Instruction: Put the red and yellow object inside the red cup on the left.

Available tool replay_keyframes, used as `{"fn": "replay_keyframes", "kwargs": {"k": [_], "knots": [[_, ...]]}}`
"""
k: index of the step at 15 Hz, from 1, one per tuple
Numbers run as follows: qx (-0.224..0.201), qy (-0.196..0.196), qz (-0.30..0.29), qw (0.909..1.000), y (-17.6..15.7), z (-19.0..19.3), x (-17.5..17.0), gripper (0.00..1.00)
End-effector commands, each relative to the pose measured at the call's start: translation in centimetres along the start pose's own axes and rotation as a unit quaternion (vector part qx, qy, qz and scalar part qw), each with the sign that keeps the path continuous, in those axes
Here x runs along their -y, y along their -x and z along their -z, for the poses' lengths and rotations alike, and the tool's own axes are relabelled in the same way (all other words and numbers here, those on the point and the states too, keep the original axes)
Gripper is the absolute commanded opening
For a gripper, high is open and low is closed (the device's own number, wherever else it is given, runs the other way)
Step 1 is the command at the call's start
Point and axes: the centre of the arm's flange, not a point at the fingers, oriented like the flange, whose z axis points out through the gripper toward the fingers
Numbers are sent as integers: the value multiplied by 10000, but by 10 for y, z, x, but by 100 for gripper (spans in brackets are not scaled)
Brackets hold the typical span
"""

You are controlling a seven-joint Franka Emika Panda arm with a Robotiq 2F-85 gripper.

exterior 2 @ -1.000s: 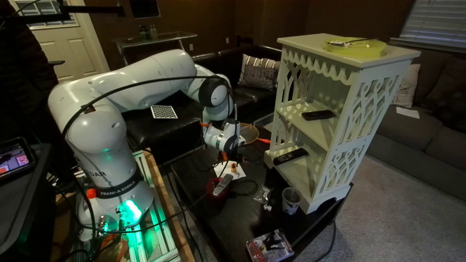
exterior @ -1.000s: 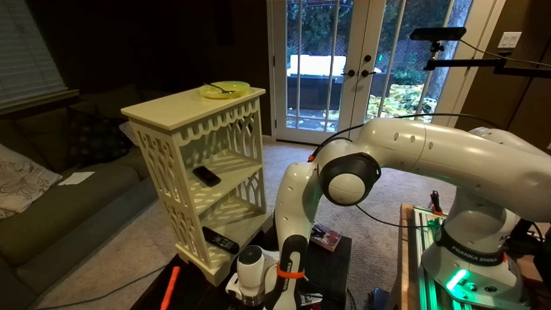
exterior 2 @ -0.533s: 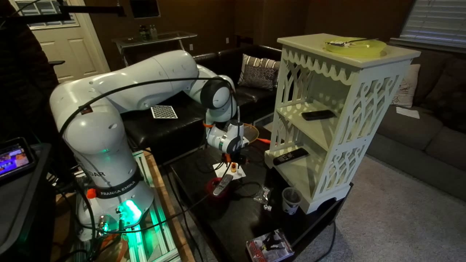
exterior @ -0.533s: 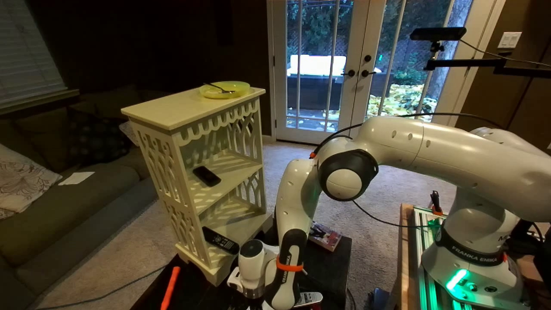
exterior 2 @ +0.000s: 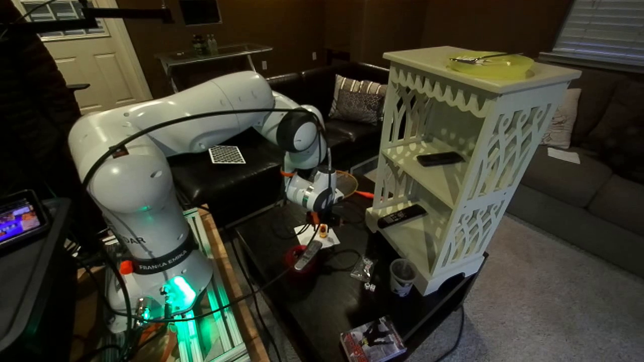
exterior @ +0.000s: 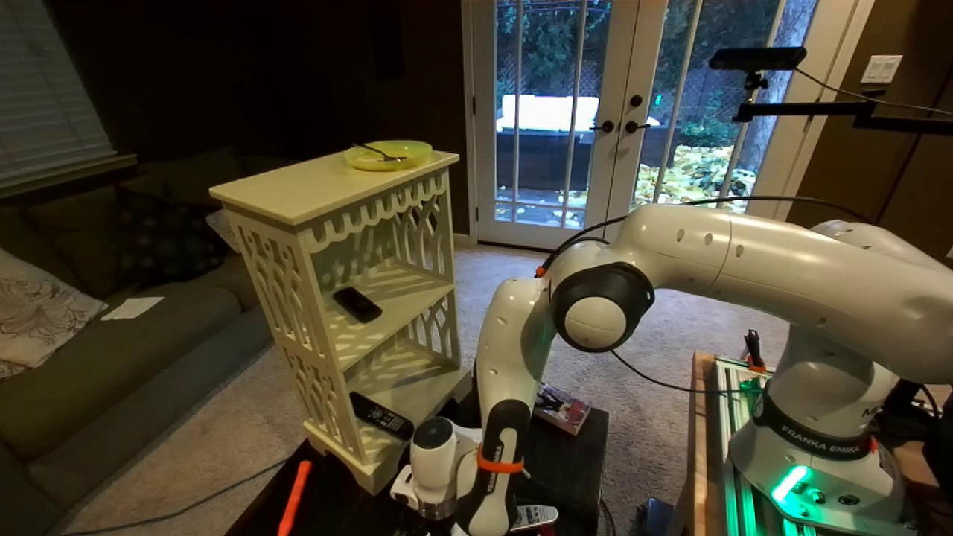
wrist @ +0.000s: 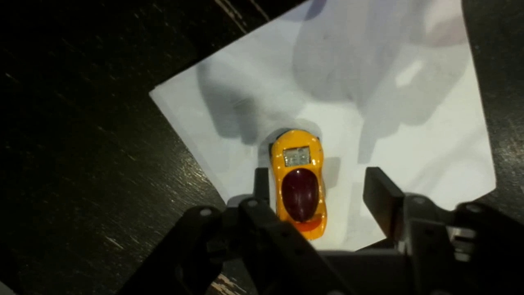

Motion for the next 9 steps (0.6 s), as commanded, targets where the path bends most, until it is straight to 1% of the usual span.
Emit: {"fn": "replay_keyframes", "kwargs": {"k": [1, 4, 5, 6, 7, 9], "knots": [[82, 5, 166, 9998, -7, -10, 0, 60], [74, 29, 150, 9999, -8, -13, -1, 53], [68, 32, 149, 9999, -9, -13, -2, 44], [74, 31, 146, 9999, -9, -14, -3, 38], [88, 27, 140, 9999, -9, -15, -4, 26], [115, 17, 128, 9999, -9, -17, -5, 12]]}}
